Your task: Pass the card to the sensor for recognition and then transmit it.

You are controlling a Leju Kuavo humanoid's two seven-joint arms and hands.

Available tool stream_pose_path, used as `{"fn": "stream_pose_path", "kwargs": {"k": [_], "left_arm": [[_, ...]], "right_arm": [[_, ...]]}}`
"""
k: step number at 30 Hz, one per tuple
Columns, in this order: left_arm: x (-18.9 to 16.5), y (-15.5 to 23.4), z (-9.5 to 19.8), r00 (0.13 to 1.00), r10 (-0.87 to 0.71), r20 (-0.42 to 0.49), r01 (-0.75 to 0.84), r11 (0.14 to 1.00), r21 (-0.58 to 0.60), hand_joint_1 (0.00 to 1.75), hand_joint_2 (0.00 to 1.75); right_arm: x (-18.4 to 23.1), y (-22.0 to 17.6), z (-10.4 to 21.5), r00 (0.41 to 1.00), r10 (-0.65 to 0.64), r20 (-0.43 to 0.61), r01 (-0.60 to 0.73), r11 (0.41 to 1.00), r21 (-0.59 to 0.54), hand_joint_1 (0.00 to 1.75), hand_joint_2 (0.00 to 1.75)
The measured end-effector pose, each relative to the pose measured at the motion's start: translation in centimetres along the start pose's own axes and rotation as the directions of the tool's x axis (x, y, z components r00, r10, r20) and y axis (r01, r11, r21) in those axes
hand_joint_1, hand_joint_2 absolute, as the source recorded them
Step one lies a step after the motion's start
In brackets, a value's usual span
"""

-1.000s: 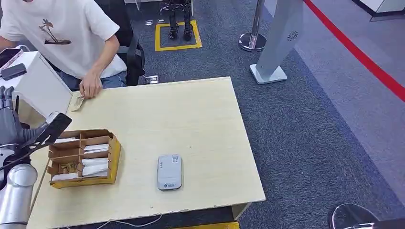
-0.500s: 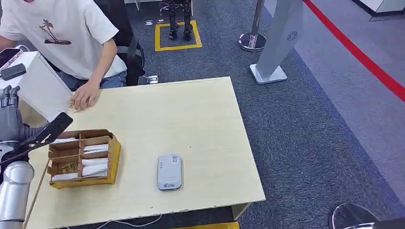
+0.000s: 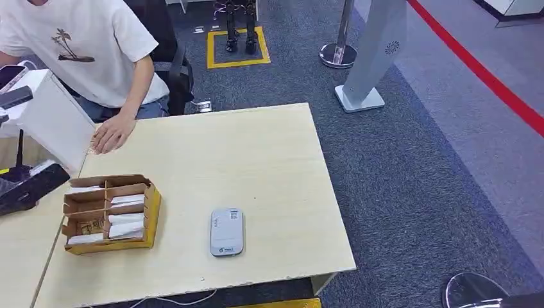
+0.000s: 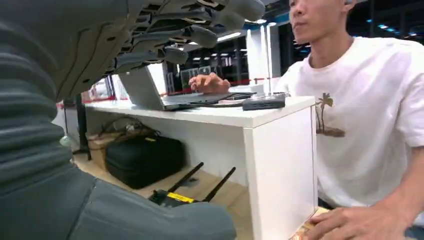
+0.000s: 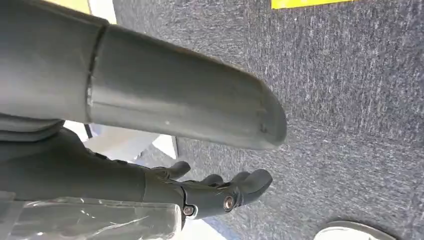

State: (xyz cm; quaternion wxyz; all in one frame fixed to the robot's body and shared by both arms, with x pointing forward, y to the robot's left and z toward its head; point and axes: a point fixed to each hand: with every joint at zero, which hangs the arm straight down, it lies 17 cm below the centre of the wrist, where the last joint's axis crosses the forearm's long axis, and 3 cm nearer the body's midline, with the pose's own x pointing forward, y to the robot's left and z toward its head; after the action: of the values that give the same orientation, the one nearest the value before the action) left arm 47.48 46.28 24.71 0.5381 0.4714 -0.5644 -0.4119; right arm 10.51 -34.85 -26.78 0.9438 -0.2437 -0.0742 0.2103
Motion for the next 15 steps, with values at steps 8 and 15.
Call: {"fn": "stream_pose_path", "kwargs": {"k": [8, 15], "left_arm": [[2.9, -2.9, 5.5, 0.997, -0.025, 0.078, 0.025, 1.0, 0.005, 0.0, 1.75], [5.7, -5.8, 8.9, 0.994, 0.015, 0.109, -0.019, 0.999, 0.037, 0.0, 1.75]], "right_arm": [[-0.1, 0.0, 0.0, 1.0, -0.023, -0.005, 0.023, 1.0, 0.001, 0.0, 0.0], [-0.4, 0.2, 0.0, 0.999, -0.035, -0.014, 0.035, 0.999, 0.003, 0.0, 0.0]]}}
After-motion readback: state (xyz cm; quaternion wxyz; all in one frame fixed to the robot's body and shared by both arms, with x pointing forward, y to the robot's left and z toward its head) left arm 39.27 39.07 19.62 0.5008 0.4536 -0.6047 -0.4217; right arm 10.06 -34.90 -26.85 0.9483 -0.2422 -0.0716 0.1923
